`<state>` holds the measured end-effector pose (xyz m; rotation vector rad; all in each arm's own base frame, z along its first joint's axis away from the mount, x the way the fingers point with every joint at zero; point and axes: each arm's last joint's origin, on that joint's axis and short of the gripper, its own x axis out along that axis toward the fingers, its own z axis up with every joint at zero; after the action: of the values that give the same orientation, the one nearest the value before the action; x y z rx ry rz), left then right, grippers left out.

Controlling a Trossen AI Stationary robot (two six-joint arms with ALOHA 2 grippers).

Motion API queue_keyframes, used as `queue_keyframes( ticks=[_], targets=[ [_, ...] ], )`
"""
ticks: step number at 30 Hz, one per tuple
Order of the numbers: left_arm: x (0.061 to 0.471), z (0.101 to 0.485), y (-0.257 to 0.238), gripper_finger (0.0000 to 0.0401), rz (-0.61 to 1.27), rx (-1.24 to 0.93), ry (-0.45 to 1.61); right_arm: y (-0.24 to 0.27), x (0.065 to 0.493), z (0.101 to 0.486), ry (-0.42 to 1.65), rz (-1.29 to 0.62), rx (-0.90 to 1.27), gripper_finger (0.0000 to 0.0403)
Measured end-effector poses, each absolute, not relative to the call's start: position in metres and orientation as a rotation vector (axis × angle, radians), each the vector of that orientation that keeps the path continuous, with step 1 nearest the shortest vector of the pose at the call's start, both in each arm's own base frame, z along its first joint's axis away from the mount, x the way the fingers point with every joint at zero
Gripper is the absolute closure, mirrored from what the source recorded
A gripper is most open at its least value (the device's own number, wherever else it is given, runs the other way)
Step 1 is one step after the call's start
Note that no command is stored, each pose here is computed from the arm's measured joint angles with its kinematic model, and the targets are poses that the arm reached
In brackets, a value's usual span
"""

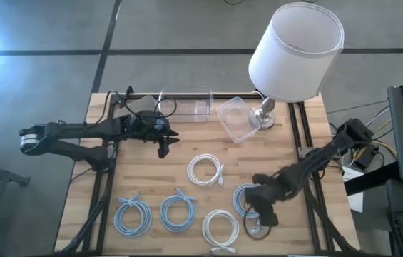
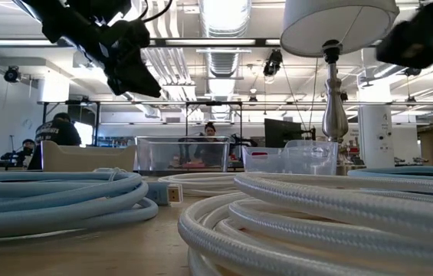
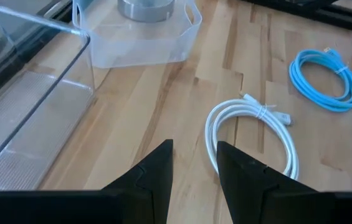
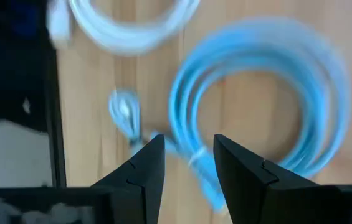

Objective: Pick & Place USB Port
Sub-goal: Put the light blue charger cable into the gray bin

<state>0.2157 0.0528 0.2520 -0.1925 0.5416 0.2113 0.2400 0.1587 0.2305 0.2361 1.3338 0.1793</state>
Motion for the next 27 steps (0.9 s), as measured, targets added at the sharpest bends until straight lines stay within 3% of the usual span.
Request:
queue_keyframes(
  ticks=[11, 16, 27],
  targets=[
    [0.214, 0.243, 0.052, 0.0275, 0.215, -0.192, 0.553, 0.222, 0.255, 0.188, 1.634, 0.191, 0.187, 0.0278],
    [0.214, 0.244, 0.053, 0.0275, 0.214, -0.191, 0.547, 0.228, 0.257, 0.172, 1.747, 0.103, 0.176, 0.0273],
    [0.215, 0.244, 0.053, 0.0275, 0.214, -0.190, 0.545, 0.235, 0.253, 0.145, 1.856, 0.098, 0.168, 0.0275]
  ],
)
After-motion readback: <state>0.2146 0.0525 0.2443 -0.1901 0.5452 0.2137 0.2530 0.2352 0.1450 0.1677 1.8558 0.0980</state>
